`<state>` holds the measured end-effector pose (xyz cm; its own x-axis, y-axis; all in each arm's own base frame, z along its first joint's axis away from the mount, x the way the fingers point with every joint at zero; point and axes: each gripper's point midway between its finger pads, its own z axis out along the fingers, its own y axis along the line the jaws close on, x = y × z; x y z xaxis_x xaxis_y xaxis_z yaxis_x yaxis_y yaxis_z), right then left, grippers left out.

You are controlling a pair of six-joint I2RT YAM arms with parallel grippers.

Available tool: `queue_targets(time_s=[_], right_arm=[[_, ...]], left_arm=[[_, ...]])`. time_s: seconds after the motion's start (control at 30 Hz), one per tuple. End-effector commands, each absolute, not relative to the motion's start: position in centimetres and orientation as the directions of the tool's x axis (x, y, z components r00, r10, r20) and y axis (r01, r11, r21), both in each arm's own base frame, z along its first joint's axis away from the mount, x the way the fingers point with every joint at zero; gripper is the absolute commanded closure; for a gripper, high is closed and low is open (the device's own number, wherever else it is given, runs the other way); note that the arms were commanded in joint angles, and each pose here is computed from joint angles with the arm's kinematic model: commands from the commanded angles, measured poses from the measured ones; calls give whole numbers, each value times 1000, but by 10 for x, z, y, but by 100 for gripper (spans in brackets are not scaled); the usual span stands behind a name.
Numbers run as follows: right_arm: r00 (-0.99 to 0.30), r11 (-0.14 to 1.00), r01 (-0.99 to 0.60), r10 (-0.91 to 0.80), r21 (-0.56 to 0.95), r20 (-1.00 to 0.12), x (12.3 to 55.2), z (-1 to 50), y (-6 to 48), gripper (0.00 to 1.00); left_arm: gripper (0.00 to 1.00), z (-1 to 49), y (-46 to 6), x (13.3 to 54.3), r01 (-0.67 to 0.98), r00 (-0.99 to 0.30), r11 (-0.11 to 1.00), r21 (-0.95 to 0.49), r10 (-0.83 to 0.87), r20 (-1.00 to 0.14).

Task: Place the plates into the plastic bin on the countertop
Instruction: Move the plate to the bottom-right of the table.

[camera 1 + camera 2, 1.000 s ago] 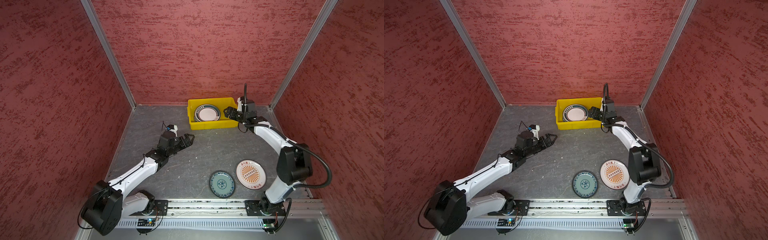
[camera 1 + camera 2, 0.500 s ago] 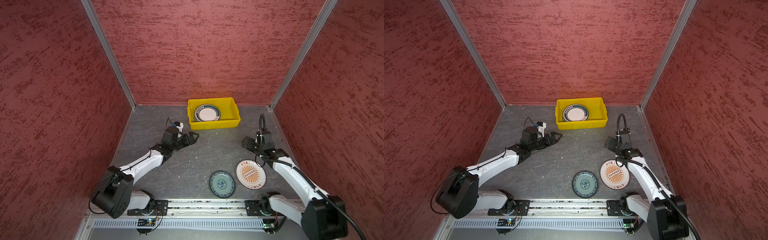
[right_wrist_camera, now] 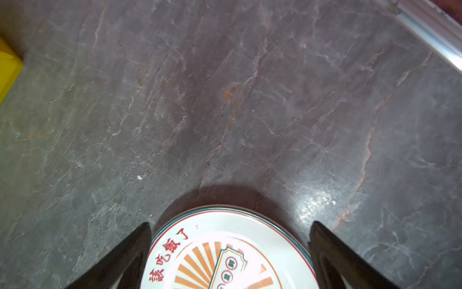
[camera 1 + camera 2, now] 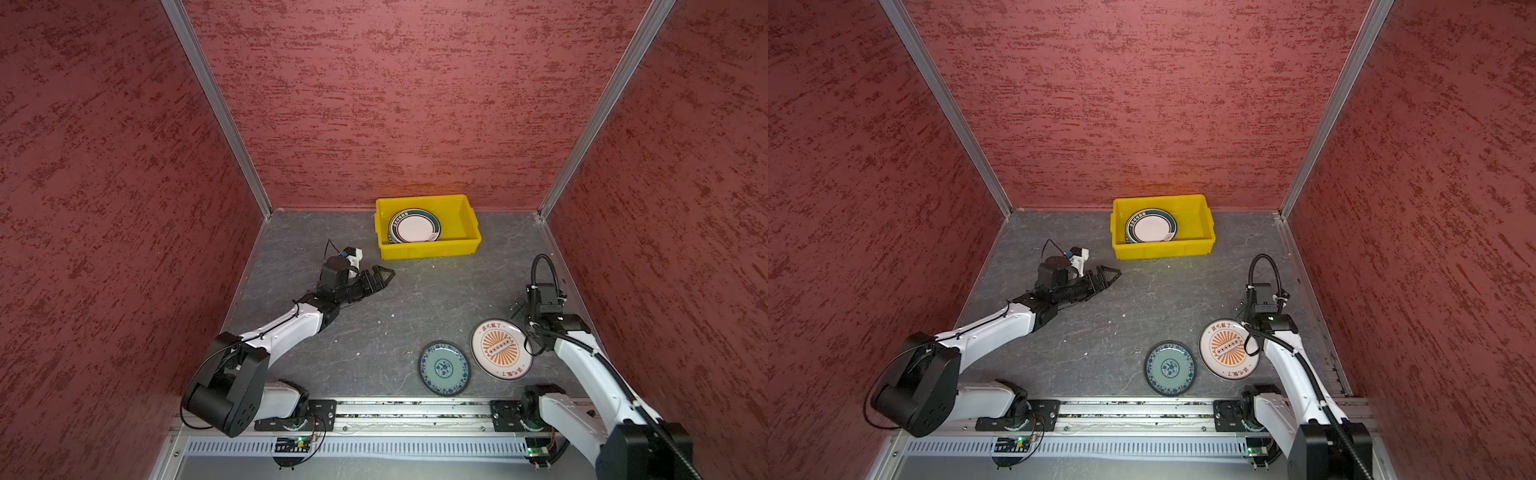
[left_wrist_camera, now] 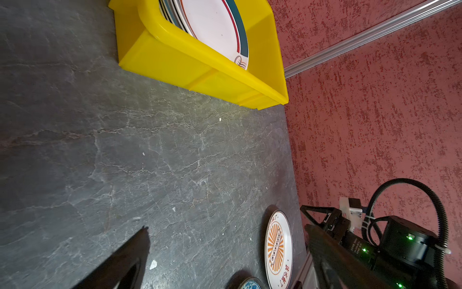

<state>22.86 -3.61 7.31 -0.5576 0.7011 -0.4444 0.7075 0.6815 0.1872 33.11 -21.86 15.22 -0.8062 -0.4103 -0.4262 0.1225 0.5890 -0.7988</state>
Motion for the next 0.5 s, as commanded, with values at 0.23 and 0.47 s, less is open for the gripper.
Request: queue_targets(time_s=[0.23,0.47], right_arm=[[-539,616,743,782,261,-312,213,38,-25,1],[-562,600,686,796,411,-224,226,32,4,1]], left_arm=[[1,164,-221,328,155,-801,545,-824,-419,-428],[1,165,-220,328,155,-799,536,-830,-426,-424]])
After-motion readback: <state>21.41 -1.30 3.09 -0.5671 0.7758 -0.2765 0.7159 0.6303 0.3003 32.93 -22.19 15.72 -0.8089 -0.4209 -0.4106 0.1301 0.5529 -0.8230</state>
